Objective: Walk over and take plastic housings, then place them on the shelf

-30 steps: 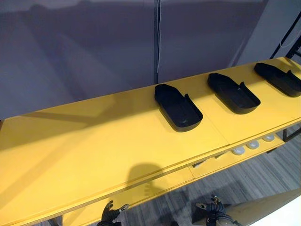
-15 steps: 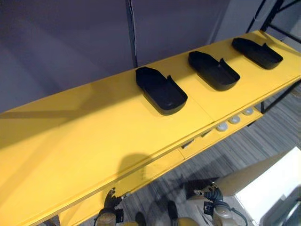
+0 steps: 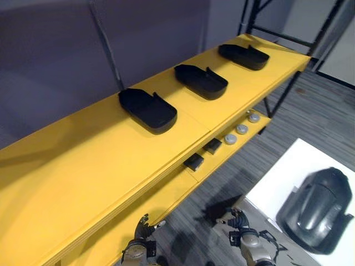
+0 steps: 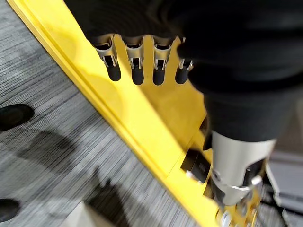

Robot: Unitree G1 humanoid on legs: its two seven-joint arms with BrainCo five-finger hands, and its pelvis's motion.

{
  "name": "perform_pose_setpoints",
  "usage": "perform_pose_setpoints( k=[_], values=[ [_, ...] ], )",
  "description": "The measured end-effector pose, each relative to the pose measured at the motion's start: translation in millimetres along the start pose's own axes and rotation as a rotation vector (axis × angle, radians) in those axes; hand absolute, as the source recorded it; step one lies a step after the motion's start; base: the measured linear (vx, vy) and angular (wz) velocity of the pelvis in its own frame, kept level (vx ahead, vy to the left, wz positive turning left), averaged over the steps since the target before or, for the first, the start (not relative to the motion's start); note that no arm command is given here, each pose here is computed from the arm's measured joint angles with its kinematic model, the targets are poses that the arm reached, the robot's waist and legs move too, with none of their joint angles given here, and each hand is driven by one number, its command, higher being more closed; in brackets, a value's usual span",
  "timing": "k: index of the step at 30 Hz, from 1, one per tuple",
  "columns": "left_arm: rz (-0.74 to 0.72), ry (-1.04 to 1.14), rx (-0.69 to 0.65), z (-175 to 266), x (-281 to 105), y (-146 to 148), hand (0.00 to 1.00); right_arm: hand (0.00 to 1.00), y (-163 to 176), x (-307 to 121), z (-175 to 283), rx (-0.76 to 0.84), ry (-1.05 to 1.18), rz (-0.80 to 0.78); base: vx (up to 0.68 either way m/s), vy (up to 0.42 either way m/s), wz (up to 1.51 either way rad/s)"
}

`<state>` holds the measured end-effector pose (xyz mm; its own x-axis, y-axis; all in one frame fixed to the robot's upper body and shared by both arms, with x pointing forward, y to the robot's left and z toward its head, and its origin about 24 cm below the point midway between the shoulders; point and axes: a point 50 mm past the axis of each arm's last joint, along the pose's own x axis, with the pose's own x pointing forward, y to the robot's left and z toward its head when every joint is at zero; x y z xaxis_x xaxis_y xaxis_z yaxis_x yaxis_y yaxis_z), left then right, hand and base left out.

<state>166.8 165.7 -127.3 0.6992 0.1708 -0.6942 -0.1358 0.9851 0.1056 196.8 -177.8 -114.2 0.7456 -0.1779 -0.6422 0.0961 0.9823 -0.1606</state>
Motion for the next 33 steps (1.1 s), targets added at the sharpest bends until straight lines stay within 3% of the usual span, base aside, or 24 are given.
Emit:
perform_pose_setpoints(
  k=[7, 15, 24, 33],
  values=[
    [0.028, 0.010, 0.031, 0, 4, 15, 0.00, 0.00, 6, -2, -3, -0.025, 0.005, 0.018, -0.08, -0.102, -1.30],
    [-0.008, 0.076, -0.028, -15, -1, -4, 0.00, 0.00, -18, -15, -42, 0.021, 0.129, -0.073, -0.06, 0.013, -1.02],
    [0.031, 0.120, -0.017, -27, -3, 12, 0.00, 0.00, -44, -32, -76, 0.249, 0.238, -0.218, 0.12, 0.074, -0.32],
    [0.076, 0.128, -0.003, -30, -3, 32, 0.00, 0.00, -90, -34, -55, 0.441, 0.101, -0.424, 0.02, 0.053, -0.10]
  ],
)
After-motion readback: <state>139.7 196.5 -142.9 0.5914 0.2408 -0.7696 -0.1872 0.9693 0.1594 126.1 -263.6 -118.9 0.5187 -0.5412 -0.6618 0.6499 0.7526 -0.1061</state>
